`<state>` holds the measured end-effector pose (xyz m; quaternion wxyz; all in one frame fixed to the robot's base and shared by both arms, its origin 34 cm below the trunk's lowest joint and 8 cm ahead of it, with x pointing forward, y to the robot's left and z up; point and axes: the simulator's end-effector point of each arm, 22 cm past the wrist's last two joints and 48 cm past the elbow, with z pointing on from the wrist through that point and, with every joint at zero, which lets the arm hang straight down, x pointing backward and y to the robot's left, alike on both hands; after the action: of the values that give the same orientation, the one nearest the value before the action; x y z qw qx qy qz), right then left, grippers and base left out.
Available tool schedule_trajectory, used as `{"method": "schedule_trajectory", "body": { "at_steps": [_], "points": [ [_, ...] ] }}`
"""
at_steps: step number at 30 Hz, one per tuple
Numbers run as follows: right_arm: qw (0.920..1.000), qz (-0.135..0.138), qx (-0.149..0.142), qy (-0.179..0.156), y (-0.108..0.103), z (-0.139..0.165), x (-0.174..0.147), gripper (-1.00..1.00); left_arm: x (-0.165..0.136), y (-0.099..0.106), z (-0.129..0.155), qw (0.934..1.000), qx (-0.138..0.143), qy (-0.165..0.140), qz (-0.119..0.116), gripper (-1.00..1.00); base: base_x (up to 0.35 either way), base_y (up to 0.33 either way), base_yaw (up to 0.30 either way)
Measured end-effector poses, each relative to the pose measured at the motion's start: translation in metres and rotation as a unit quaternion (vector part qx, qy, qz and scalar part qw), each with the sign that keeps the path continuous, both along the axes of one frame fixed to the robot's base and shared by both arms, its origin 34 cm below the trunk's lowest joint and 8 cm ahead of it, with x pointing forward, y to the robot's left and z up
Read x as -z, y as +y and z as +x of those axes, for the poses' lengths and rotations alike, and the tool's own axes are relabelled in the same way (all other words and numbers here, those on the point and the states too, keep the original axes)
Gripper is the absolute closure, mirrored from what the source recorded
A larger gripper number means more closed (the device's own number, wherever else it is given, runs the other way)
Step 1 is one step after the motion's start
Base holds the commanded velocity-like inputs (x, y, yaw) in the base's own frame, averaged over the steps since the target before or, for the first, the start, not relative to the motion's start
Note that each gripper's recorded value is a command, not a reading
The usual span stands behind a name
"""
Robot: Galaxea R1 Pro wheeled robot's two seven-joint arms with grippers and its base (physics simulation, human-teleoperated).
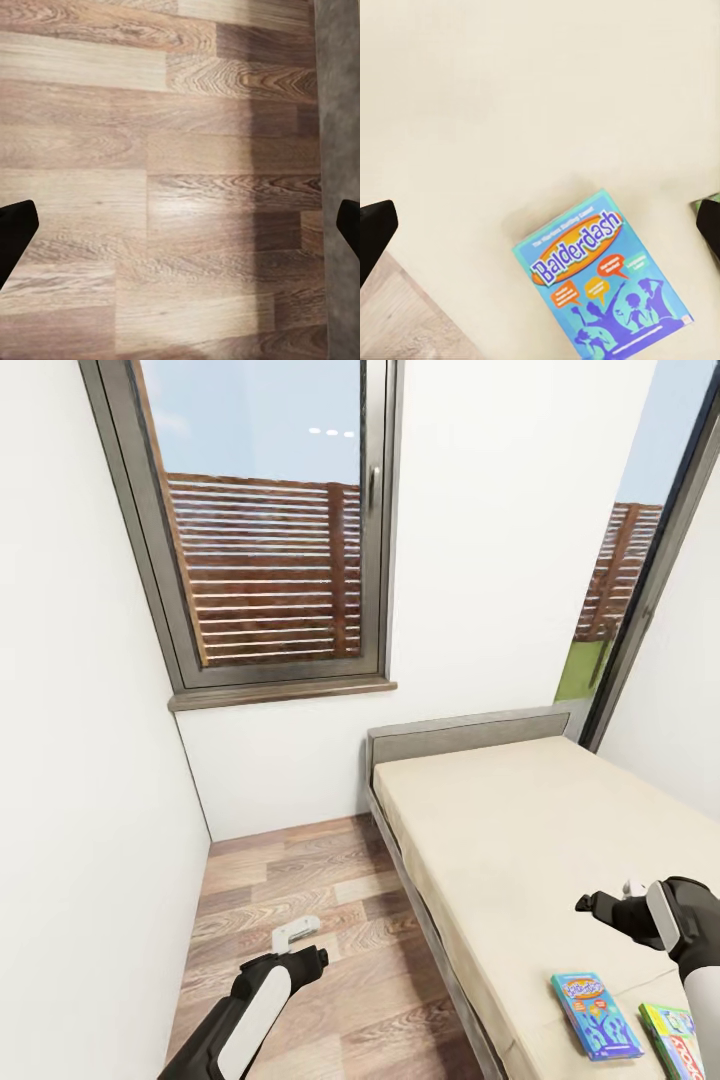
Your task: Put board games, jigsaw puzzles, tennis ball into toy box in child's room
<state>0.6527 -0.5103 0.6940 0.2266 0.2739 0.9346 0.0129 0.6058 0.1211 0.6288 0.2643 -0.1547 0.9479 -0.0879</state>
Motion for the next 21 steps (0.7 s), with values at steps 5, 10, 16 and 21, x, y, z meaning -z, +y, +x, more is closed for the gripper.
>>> {"method": "schedule_trajectory", "body": {
  "at_steps": [5, 10, 16, 21],
  "points": [
    [1.0, 0.003, -0.001, 0.004, 0.003, -0.001, 0.003, -1.0, 0.0, 0.0, 0.0, 1.0, 0.0, 0.0, 0.0, -1.0, -0.004, -0.001, 0.0],
    [0.9999, 0.007, -0.002, 0.013, 0.005, -0.006, 0.01, -1.0, 0.0, 0.0, 0.0, 1.0, 0.0, 0.0, 0.0, -1.0, -0.002, 0.0, 0.0],
    [0.9992, 0.017, -0.003, 0.035, 0.011, -0.021, 0.028, -1.0, 0.0, -0.002, 0.0, 1.0, 0.0, 0.0, -0.002, -1.0, 0.0, 0.0, 0.0],
    [0.9981, 0.026, -0.003, 0.056, 0.016, -0.034, 0.044, -1.0, 0.0, -0.003, 0.0, 1.0, 0.001, 0.001, -0.002, -1.0, 0.0, 0.0, 0.0]
  ]
}}
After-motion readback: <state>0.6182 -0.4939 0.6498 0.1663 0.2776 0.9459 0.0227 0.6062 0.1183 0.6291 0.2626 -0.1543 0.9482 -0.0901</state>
